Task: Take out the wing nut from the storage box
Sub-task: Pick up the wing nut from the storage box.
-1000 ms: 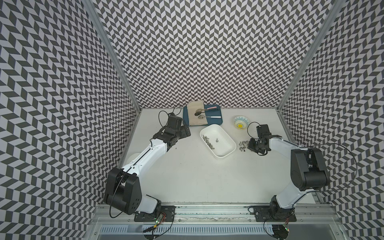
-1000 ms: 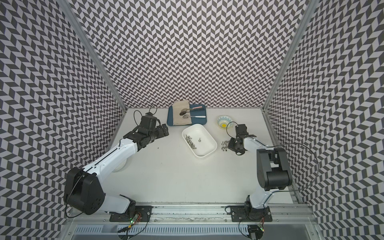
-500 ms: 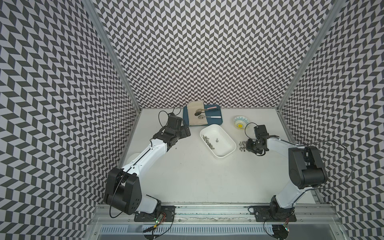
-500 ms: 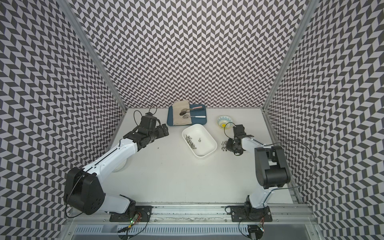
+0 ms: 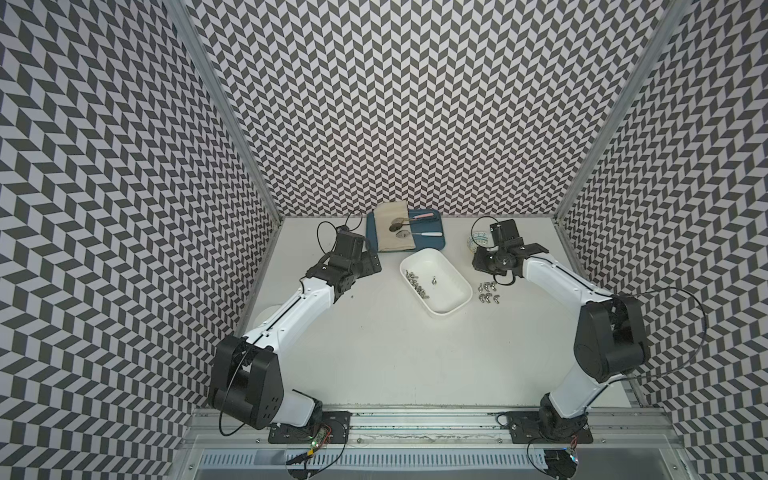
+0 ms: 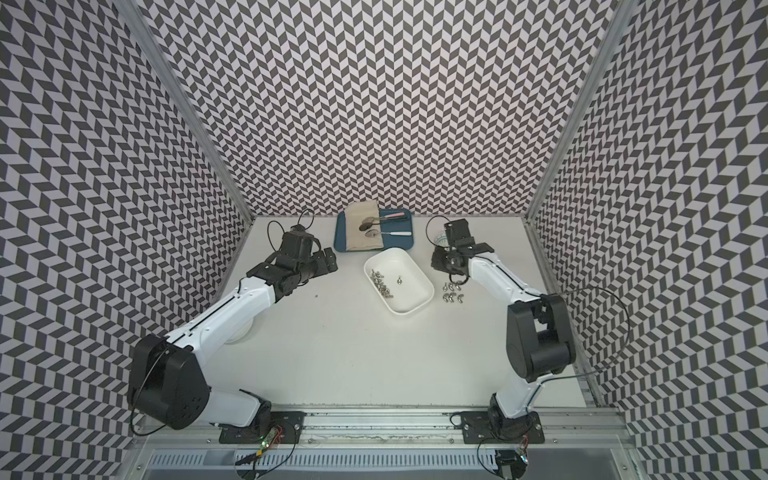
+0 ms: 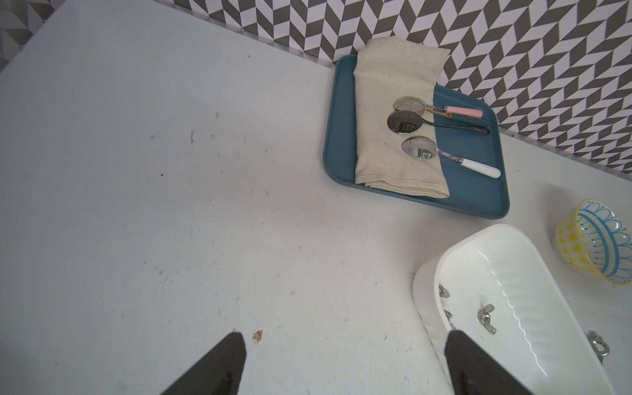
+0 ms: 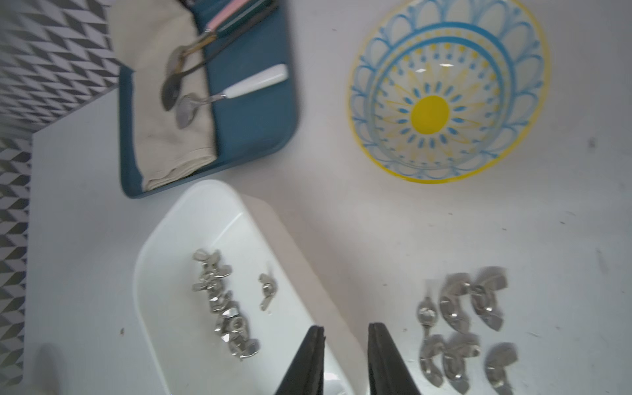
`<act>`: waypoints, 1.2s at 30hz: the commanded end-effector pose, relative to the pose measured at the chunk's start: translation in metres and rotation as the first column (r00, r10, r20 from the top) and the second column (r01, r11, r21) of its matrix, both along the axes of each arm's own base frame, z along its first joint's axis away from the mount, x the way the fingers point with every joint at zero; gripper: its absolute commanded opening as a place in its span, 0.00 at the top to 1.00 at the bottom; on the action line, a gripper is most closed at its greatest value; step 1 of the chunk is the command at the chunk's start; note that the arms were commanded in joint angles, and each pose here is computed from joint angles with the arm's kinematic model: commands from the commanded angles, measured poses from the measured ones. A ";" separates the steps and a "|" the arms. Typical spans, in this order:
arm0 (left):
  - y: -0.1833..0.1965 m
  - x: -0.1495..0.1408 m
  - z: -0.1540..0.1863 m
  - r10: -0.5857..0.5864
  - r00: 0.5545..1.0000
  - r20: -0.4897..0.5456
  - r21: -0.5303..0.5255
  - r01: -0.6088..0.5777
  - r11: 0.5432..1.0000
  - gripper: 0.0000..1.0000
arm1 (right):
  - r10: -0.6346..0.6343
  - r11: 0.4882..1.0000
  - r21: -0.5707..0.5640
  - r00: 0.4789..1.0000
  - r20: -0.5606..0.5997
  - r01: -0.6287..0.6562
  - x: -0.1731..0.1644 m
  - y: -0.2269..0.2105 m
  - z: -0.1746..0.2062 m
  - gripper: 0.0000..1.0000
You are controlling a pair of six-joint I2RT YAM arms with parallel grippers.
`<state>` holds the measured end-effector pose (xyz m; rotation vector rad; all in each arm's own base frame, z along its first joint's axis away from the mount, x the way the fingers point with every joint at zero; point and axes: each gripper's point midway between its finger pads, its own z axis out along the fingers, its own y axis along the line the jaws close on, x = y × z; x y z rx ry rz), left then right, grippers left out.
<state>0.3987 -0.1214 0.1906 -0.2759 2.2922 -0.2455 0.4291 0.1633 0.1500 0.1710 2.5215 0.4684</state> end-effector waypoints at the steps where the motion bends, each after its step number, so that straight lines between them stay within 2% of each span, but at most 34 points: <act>1: -0.003 0.005 0.010 0.004 1.000 0.026 -0.006 -0.003 1.000 0.05 | 0.091 0.996 -0.014 0.996 0.003 -0.091 -0.007 0.045 0.004 0.72; 4: -0.003 0.004 0.010 0.004 1.000 0.025 -0.007 -0.004 1.000 0.05 | 0.150 0.988 -0.020 0.989 0.000 -0.150 -0.010 0.078 -0.003 0.72; 9: 0.000 -0.001 0.009 0.007 1.000 0.022 -0.004 -0.007 1.000 0.05 | 0.192 0.980 -0.044 0.980 -0.045 -0.194 -0.007 0.101 -0.031 0.72; 18: 0.005 -0.010 0.007 0.017 1.000 0.015 -0.001 -0.017 1.000 0.05 | 0.195 0.970 -0.125 0.974 -0.119 -0.210 -0.002 0.104 -0.079 0.72; 28: 0.007 -0.012 0.006 0.022 1.000 0.013 0.004 -0.022 1.000 0.05 | 0.186 0.966 -0.153 0.970 -0.155 -0.209 0.003 0.105 -0.104 0.74; 36: 0.008 -0.011 0.007 0.024 1.000 0.016 0.010 -0.024 1.000 0.05 | 0.173 0.964 -0.174 0.970 -0.169 -0.202 0.005 0.102 -0.115 0.79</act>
